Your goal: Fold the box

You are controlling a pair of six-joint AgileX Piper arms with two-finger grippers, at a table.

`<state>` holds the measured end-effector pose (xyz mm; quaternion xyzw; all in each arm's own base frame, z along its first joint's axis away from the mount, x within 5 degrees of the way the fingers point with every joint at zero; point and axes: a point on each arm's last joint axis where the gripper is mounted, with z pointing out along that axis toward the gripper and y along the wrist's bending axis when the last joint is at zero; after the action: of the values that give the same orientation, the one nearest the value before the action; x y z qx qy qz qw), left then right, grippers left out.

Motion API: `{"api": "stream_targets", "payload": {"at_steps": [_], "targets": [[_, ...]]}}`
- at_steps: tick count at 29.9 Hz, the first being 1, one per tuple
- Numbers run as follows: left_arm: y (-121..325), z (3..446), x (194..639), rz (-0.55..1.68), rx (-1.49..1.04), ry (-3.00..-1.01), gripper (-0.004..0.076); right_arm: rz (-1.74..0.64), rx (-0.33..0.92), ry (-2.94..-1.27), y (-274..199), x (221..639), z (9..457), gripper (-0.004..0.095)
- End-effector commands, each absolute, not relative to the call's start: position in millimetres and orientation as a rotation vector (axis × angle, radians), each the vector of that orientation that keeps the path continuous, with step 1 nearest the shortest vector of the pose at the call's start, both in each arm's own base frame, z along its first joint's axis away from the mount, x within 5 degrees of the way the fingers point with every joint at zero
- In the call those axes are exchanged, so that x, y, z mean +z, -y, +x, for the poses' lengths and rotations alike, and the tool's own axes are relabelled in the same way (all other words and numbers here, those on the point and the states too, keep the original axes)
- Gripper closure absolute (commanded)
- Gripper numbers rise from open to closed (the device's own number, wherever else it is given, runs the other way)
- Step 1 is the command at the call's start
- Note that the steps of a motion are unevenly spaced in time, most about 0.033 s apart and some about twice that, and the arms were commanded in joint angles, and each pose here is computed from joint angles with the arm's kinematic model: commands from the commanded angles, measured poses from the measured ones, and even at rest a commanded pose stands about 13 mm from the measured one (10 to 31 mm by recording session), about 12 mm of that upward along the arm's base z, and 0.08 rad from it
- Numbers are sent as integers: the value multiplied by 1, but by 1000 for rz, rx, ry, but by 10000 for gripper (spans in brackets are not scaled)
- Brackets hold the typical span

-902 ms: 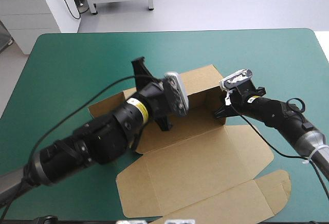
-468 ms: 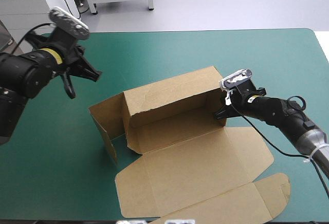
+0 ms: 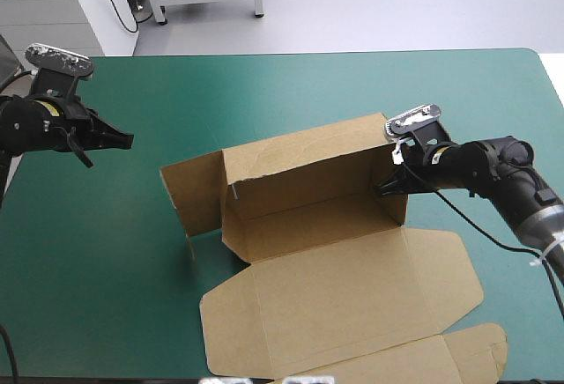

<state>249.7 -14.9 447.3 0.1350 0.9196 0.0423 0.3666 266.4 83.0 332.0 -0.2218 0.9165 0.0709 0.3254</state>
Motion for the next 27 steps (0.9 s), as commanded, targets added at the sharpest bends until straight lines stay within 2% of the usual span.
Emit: {"api": "stream_targets", "payload": {"at_steps": [1, 6, 10, 22, 24, 27], "targets": [[14, 242, 461, 330, 108, -2274, 709, -567, 165, -2436, -79, 351, 257, 924], [15, 245, 464, 308, 102, -2241, 709, -525, 122, -2493, -76, 344, 262, 923], [15, 245, 464, 307, 101, -2232, 710, -448, 86, -2510, -79, 334, 289, 923], [15, 243, 463, 309, 88, -2249, 716, -433, 114, -2583, -104, 303, 374, 919], [16, 243, 463, 308, 73, -2248, 717, -435, 111, -2591, -106, 300, 380, 891], [17, 242, 464, 307, 55, -2243, 717, -436, 115, -2565, -108, 304, 387, 773]]}}
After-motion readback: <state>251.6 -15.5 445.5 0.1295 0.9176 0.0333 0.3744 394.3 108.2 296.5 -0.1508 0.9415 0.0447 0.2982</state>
